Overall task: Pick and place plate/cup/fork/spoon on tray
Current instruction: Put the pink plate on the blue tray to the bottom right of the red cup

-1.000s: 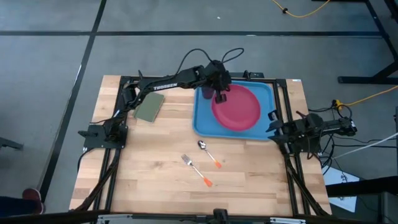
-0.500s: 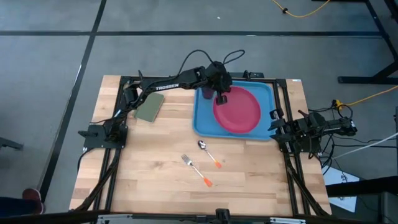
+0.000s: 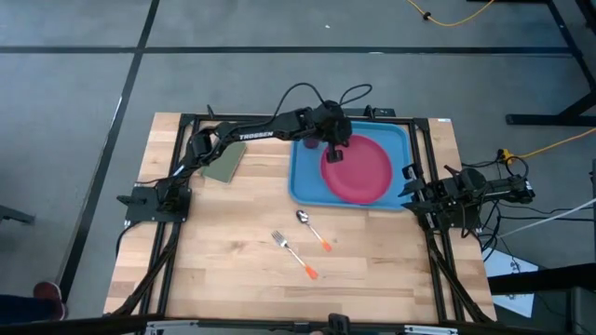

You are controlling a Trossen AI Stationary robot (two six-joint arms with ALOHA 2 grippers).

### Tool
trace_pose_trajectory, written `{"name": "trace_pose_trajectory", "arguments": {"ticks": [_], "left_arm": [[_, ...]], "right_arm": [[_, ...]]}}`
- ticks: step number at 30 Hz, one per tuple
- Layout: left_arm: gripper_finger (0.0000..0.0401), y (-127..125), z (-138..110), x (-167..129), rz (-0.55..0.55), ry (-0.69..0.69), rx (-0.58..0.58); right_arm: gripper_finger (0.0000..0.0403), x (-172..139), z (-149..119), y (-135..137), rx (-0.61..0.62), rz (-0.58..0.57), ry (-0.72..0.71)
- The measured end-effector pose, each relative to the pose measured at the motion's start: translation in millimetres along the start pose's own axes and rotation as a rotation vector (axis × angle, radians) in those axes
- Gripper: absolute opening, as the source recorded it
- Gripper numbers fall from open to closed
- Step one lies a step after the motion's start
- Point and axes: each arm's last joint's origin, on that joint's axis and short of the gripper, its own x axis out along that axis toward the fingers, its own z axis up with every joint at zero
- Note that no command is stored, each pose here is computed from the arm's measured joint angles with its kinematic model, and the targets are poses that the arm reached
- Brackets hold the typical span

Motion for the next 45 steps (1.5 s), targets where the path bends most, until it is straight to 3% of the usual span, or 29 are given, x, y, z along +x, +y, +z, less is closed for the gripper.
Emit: {"name": "trace_pose_trajectory", "arguments": {"ticks": [14,22,29,32,36,40,43,45], "left_arm": [[0.0065,-0.1,-1.9,0.0,0.015,0.025,0.003],[0.007,-1.7,4.0,-0.1,0.018,-0.029,0.005],[0.007,-27.9,14.9,-6.5,0.021,-0.019,0.113],[0.007,-45.2,26.4,-28.7,0.071,0.047,0.175],[0.007,-72.4,31.6,-67.0,0.143,0.234,0.226],[0.007,-92.6,21.9,-94.1,0.071,0.413,0.118],[0.007,-99.4,3.8,-98.5,0.037,0.592,0.049],[0.007,-102.9,-6.1,-89.7,0.054,0.628,0.03]], "right_arm": [[0.0108,0.0,-1.5,0.1,0.002,0.001,0.016],[0.0108,0.0,-1.5,0.1,0.003,0.001,0.016],[0.0108,0.0,-1.5,0.1,0.003,0.001,0.015],[0.0108,0.0,-1.5,0.1,0.003,0.001,0.015],[0.0108,0.0,-1.6,0.1,0.003,0.001,0.016],[0.0108,0.0,-1.6,0.1,0.003,0.001,0.017],[0.0108,0.0,-1.9,0.1,0.004,0.001,0.019],[0.0108,0.0,-2.4,0.2,0.004,0.001,0.024]]}}
